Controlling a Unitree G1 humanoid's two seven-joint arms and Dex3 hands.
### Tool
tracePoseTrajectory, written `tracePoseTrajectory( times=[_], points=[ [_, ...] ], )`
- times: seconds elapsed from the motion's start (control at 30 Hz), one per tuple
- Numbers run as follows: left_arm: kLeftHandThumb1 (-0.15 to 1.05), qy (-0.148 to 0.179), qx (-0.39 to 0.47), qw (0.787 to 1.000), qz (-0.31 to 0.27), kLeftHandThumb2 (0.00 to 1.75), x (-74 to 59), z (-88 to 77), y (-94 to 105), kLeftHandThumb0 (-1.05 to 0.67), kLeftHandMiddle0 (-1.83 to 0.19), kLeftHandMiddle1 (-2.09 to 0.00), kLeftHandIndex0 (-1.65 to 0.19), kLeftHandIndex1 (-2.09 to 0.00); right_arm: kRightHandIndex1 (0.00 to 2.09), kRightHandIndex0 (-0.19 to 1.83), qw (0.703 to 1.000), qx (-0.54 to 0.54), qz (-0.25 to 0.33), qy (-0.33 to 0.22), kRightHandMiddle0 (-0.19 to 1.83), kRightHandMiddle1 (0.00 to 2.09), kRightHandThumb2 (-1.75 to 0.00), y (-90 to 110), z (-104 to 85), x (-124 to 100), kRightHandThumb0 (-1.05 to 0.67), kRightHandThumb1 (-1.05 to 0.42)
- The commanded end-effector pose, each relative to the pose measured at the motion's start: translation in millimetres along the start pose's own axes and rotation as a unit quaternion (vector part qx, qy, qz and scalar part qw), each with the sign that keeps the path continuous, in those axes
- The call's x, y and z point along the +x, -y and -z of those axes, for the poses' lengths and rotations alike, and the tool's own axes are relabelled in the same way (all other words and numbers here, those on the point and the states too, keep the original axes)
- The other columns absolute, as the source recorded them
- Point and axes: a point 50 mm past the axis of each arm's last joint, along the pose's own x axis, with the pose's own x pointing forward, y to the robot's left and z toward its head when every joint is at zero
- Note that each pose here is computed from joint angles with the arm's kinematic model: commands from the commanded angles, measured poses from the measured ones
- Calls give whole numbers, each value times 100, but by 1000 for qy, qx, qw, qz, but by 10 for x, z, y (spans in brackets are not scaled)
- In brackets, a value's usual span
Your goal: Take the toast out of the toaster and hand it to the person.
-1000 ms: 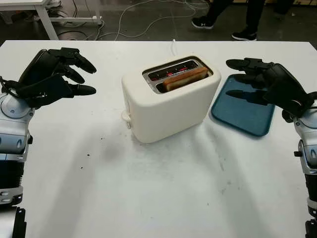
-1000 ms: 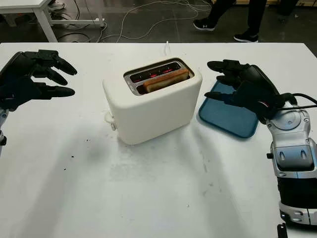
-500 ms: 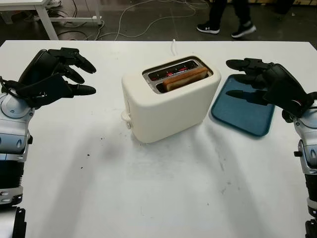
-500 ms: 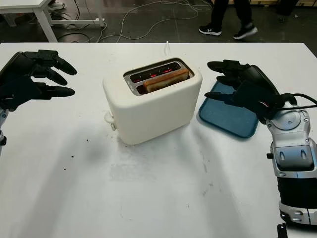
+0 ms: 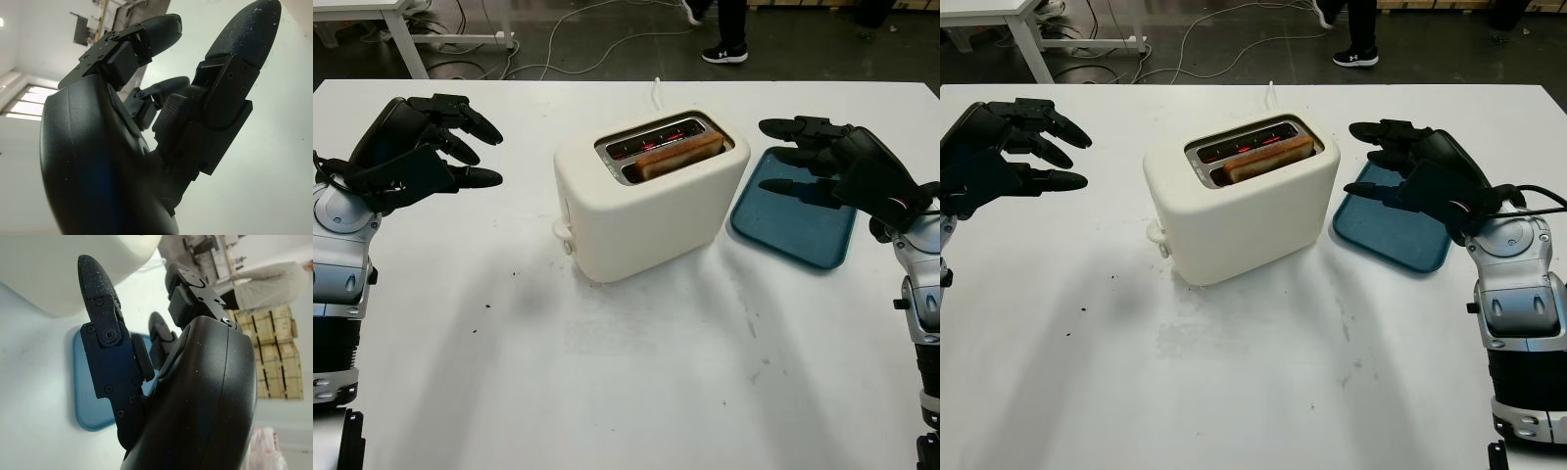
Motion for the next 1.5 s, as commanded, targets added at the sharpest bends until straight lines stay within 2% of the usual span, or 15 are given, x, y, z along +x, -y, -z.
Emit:
tracePoseTrajectory(
  times=[0.0, 1.47],
  points=[
    [71, 9, 6, 1000, -6, 0, -1, -24, -35, -105, -76, -91, -72, -85, 1, 49, 1000, 7, 0, 17, 44, 0, 0, 9, -49, 16, -65, -89],
    [70, 10, 0, 1000, -3, 0, 5, -22, -23, -105, -75, -92, -71, -86, 1, 49, 1000, 2, 3, 15, 44, 0, 0, 18, -66, 3, -65, -90]
  ],
)
